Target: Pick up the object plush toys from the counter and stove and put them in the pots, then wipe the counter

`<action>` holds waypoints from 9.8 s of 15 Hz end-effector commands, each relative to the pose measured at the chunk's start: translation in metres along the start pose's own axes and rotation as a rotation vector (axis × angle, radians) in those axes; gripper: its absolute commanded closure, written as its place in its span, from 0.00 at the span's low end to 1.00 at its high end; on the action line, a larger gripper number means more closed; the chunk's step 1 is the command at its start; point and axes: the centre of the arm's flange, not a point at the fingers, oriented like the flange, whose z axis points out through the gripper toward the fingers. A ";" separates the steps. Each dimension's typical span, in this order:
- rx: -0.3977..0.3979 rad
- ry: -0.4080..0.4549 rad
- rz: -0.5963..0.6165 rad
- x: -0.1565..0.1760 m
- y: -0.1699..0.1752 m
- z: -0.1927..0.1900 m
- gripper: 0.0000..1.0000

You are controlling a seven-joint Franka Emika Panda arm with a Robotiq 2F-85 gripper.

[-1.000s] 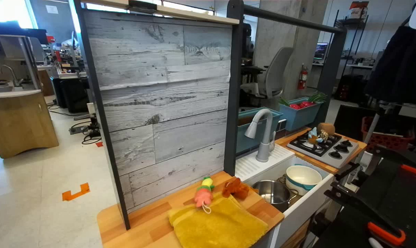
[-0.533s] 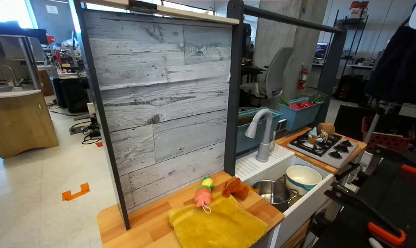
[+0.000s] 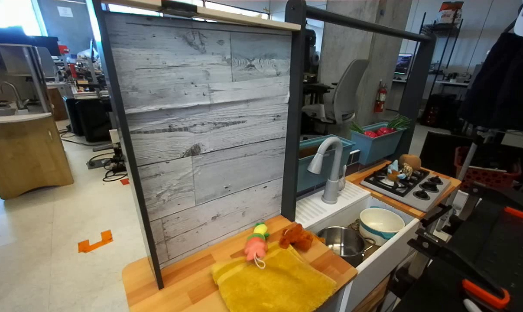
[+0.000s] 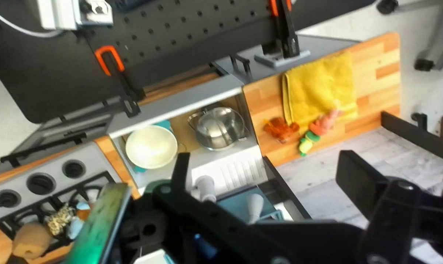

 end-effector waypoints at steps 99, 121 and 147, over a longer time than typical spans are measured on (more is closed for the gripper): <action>-0.231 -0.042 0.068 0.087 -0.228 0.343 0.98; -0.165 0.077 0.272 0.148 -0.122 0.295 0.00; -0.300 -0.005 -0.039 0.125 -0.183 0.403 0.00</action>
